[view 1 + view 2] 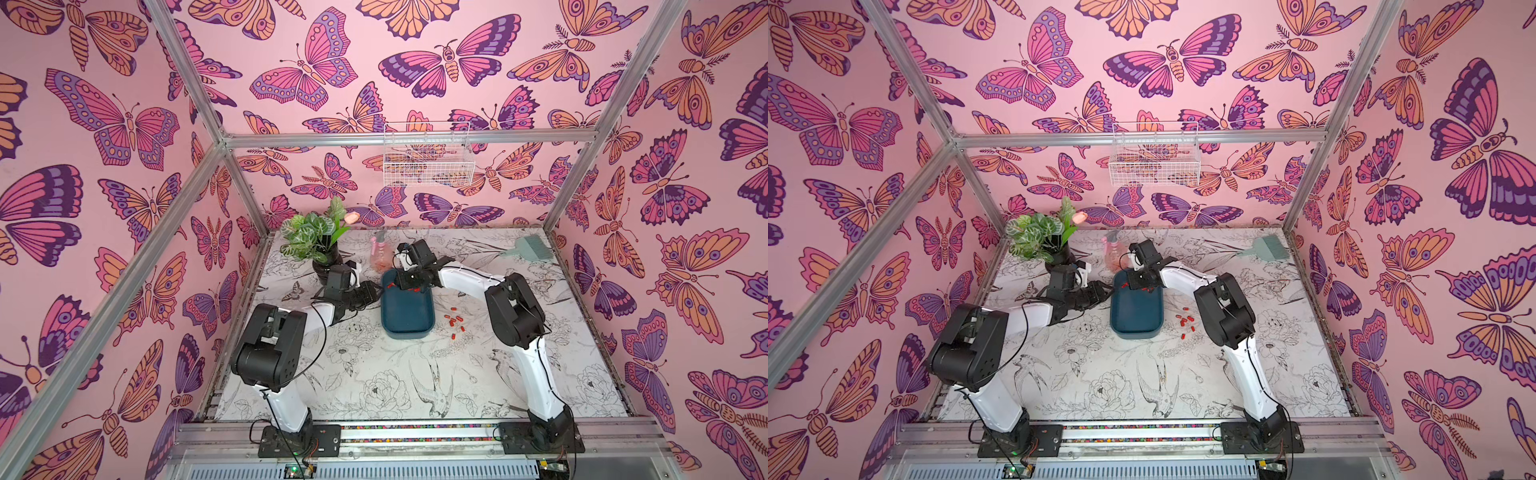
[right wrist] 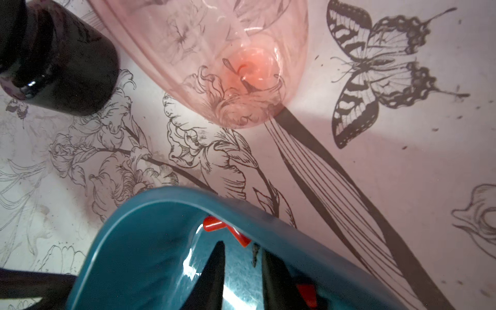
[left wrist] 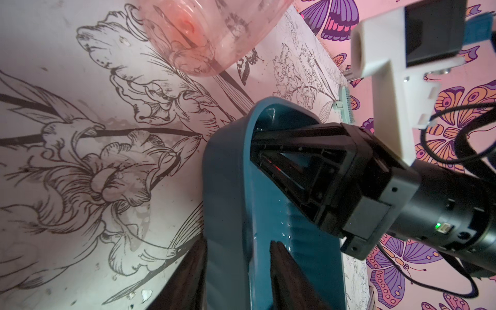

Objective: Take the screw protection sleeves out of the storage box
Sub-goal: Pick up the screw protection sleeve from the storage box.

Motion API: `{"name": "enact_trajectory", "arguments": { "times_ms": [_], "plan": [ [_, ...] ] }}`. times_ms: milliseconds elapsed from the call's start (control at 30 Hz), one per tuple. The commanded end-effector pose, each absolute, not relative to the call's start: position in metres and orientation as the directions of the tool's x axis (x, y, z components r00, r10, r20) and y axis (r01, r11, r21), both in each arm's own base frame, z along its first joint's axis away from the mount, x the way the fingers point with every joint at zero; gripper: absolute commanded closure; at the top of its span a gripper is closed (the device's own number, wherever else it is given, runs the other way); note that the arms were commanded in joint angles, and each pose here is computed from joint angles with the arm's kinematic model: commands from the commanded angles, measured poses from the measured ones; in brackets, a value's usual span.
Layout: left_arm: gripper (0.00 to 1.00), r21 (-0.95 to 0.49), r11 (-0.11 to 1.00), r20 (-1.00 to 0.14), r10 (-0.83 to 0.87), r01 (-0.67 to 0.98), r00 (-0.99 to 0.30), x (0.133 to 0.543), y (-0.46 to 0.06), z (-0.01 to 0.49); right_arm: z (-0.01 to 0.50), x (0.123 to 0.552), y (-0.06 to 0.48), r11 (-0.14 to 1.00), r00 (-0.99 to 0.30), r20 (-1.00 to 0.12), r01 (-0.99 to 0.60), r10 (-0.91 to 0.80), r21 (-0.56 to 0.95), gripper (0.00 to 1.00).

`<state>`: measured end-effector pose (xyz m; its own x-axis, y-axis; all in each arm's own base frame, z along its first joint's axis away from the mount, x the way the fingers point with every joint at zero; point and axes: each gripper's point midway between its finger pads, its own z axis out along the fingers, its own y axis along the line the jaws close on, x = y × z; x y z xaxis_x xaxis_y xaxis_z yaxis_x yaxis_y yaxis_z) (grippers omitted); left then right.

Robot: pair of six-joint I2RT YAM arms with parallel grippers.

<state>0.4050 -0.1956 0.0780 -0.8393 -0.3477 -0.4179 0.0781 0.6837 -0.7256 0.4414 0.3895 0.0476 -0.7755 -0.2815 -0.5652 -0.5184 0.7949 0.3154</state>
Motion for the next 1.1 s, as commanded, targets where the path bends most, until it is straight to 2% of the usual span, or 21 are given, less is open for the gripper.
{"name": "enact_trajectory", "arguments": {
  "times_ms": [0, 1067],
  "plan": [
    [0.56, -0.732, 0.677, -0.419, -0.351, 0.083, -0.837, 0.410, -0.195, 0.079, 0.041, 0.442, 0.390, 0.799, -0.785, -0.557, -0.507, -0.271, 0.325, 0.70],
    [0.55, -0.730, 0.680, -0.417, -0.355, 0.075, -0.837, 0.411, -0.194, 0.078, 0.014, 0.443, 0.396, 0.802, -0.823, -0.525, -0.456, -0.215, 0.387, 0.69]
  ]
}}
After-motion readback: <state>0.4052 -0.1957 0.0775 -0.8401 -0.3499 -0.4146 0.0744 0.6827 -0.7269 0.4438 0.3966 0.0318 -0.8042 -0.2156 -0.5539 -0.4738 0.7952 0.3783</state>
